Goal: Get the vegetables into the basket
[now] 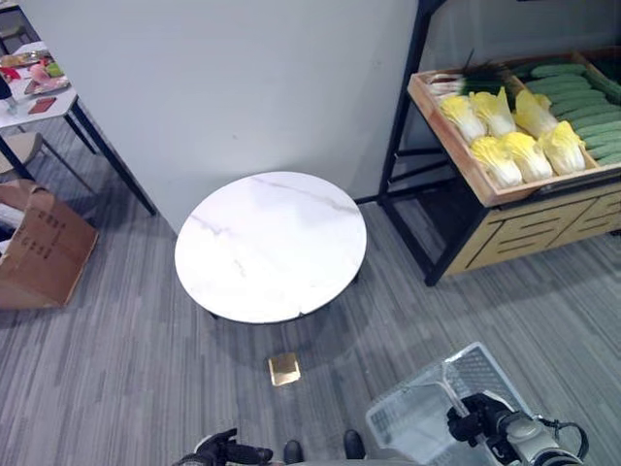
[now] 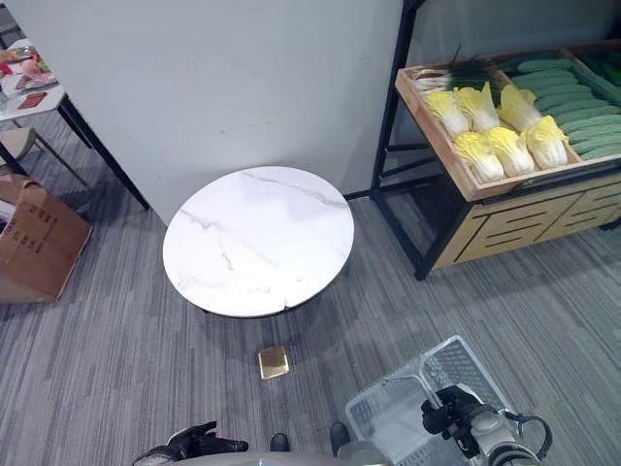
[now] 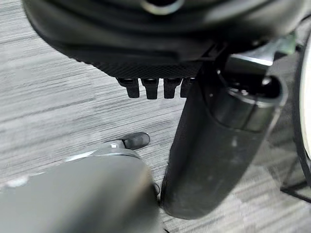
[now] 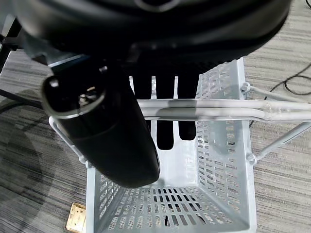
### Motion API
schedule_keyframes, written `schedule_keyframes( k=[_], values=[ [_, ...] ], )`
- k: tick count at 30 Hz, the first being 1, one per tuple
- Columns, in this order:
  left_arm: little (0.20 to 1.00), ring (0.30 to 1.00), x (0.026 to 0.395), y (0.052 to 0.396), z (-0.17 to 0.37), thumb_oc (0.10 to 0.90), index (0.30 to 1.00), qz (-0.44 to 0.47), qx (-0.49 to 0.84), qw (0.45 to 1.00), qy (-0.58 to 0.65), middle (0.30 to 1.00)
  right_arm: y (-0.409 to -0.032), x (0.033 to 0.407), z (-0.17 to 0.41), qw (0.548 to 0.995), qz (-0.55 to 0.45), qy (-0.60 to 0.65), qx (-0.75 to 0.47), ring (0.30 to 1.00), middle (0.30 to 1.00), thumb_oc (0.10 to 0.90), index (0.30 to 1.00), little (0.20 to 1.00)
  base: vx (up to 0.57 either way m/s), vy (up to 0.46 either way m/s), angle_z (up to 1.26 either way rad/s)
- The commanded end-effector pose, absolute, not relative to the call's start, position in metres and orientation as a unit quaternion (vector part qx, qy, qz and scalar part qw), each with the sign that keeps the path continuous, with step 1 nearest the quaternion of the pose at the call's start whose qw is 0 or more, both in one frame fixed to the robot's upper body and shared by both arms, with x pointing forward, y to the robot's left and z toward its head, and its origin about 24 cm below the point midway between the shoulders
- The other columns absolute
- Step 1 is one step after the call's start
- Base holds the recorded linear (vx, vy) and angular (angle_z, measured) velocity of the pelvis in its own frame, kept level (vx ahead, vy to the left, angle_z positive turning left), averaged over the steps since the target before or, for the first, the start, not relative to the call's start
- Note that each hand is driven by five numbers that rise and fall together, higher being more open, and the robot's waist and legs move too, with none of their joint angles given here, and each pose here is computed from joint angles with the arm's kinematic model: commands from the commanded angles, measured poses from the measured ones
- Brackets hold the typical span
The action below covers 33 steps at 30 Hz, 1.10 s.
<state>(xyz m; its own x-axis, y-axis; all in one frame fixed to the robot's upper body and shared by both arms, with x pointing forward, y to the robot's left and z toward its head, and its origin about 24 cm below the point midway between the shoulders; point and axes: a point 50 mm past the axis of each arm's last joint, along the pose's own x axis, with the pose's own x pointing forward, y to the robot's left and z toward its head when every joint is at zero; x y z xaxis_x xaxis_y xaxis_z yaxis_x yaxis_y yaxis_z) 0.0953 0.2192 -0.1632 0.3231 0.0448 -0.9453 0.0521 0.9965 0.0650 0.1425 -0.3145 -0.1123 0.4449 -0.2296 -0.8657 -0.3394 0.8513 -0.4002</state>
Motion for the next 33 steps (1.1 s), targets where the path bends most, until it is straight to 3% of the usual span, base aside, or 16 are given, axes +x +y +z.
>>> schedule_keyframes(
  k=[1,15,24,33],
  values=[
    [1.000,1.000,0.112,0.241,-0.155,0.900,1.000,0.008,0.094,0.816,0.570,1.000,-0.322,0.167,-0.098,0.826,0.019,0.489,-0.280,0.300,0.300,0.400,0.300,0.300,-0.02,0.074,-0.57],
    [1.000,1.000,0.102,0.275,-0.149,0.900,1.000,0.076,0.121,0.796,0.588,1.000,-0.273,0.182,-0.110,0.846,0.075,0.464,-0.252,0.300,0.300,0.400,0.300,0.300,-0.03,-0.030,-0.76],
    [1.000,1.000,0.096,0.261,-0.155,0.900,1.000,0.045,0.137,0.784,0.604,1.000,-0.268,0.175,-0.114,0.845,0.080,0.469,-0.245,0.300,0.300,0.400,0.300,0.300,0.08,-0.095,-0.01],
    [1.000,1.000,0.130,0.248,-0.149,0.900,1.000,0.014,0.160,0.809,0.565,1.000,-0.265,0.171,-0.118,0.839,0.085,0.476,-0.249,0.300,0.300,0.400,0.300,0.300,0.04,-0.123,0.03]
  ],
)
